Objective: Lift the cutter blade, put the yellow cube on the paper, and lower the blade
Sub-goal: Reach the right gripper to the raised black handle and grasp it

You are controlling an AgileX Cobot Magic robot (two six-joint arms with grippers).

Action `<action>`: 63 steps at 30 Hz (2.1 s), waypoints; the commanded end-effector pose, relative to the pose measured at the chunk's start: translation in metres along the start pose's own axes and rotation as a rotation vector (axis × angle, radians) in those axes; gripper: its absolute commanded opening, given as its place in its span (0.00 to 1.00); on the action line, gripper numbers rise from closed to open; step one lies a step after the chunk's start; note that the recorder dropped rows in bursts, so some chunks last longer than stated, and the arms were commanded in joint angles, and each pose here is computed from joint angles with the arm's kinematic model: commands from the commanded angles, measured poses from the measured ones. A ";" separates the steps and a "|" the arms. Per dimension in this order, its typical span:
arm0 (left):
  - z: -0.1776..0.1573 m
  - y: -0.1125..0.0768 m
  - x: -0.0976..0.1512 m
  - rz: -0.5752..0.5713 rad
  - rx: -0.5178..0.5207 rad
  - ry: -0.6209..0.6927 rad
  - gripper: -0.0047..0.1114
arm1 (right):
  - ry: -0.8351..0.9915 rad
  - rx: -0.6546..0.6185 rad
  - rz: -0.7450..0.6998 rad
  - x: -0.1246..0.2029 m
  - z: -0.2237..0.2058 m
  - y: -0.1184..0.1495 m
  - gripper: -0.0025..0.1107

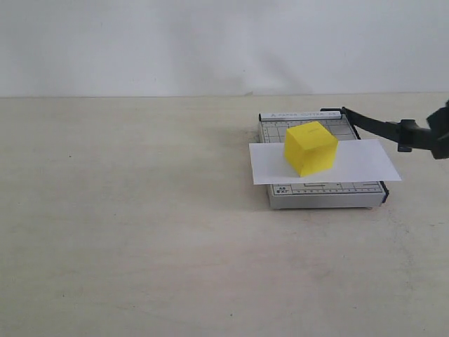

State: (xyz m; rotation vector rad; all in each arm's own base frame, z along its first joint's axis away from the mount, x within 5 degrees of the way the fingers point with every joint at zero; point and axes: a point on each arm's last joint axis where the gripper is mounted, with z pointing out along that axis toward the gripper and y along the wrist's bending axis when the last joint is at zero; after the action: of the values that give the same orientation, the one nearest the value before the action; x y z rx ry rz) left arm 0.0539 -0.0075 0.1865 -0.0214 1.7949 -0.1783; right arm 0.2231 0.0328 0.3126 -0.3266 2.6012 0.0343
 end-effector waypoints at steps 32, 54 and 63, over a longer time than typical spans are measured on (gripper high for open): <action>0.000 0.000 0.001 0.008 -0.003 -0.006 0.08 | 0.136 -0.092 -0.057 -0.045 0.059 -0.018 0.50; 0.000 0.000 0.001 0.011 -0.003 -0.006 0.08 | 0.162 -0.086 -0.059 -0.039 0.072 -0.019 0.07; 0.000 0.000 0.001 0.011 -0.003 -0.006 0.08 | 0.199 -0.120 0.018 0.015 0.109 -0.008 0.07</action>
State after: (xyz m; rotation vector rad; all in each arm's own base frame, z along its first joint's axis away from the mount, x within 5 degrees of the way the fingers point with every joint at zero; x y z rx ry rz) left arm 0.0539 -0.0075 0.1865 -0.0197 1.7949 -0.1757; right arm 0.2790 0.0257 0.2351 -0.3654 2.7364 0.0980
